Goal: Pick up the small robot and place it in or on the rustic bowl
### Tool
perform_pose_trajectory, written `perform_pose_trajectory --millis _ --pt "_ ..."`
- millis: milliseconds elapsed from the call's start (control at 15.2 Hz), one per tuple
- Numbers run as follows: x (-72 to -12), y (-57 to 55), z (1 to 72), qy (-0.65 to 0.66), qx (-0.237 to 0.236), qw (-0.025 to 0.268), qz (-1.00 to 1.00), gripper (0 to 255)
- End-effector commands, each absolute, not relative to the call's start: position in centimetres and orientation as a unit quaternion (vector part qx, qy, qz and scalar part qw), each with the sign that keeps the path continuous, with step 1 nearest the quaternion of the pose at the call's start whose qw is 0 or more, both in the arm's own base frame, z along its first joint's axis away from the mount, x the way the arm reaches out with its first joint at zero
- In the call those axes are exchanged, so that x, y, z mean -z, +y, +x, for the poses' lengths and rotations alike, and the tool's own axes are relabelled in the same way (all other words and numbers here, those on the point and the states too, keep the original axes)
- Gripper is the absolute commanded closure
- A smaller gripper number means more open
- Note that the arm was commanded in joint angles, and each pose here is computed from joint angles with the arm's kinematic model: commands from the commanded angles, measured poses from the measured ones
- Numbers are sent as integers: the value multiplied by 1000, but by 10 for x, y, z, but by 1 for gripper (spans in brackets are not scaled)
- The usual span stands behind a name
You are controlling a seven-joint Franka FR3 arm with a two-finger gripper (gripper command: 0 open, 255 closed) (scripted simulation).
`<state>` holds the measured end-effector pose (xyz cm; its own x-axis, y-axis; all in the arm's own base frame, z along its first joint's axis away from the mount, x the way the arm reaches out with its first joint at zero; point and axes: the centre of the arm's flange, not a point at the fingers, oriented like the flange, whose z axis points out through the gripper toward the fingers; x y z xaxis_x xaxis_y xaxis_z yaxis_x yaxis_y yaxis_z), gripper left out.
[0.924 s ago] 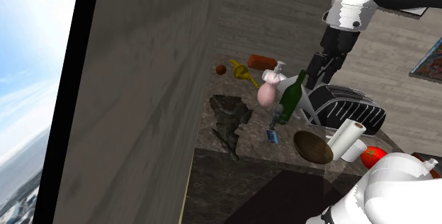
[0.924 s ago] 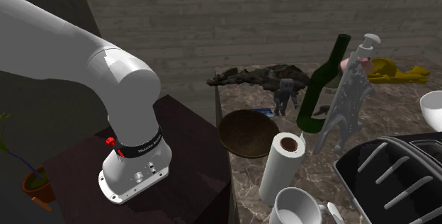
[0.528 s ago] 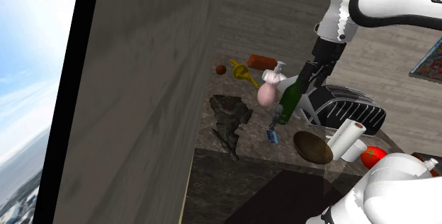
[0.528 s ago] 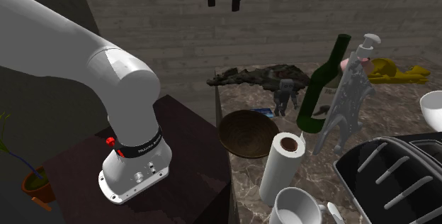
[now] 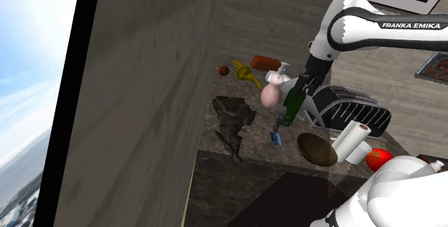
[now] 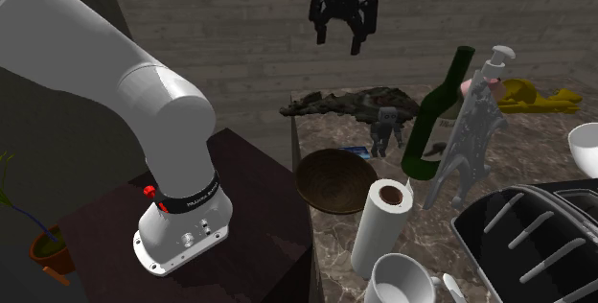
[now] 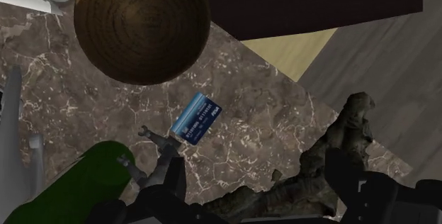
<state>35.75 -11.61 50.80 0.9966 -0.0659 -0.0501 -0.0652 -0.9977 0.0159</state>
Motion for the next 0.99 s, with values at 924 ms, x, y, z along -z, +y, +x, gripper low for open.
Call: perform_pose_trajectory --millis 924 --pt "-368 -238 440 -26 7 -17 1000 0"
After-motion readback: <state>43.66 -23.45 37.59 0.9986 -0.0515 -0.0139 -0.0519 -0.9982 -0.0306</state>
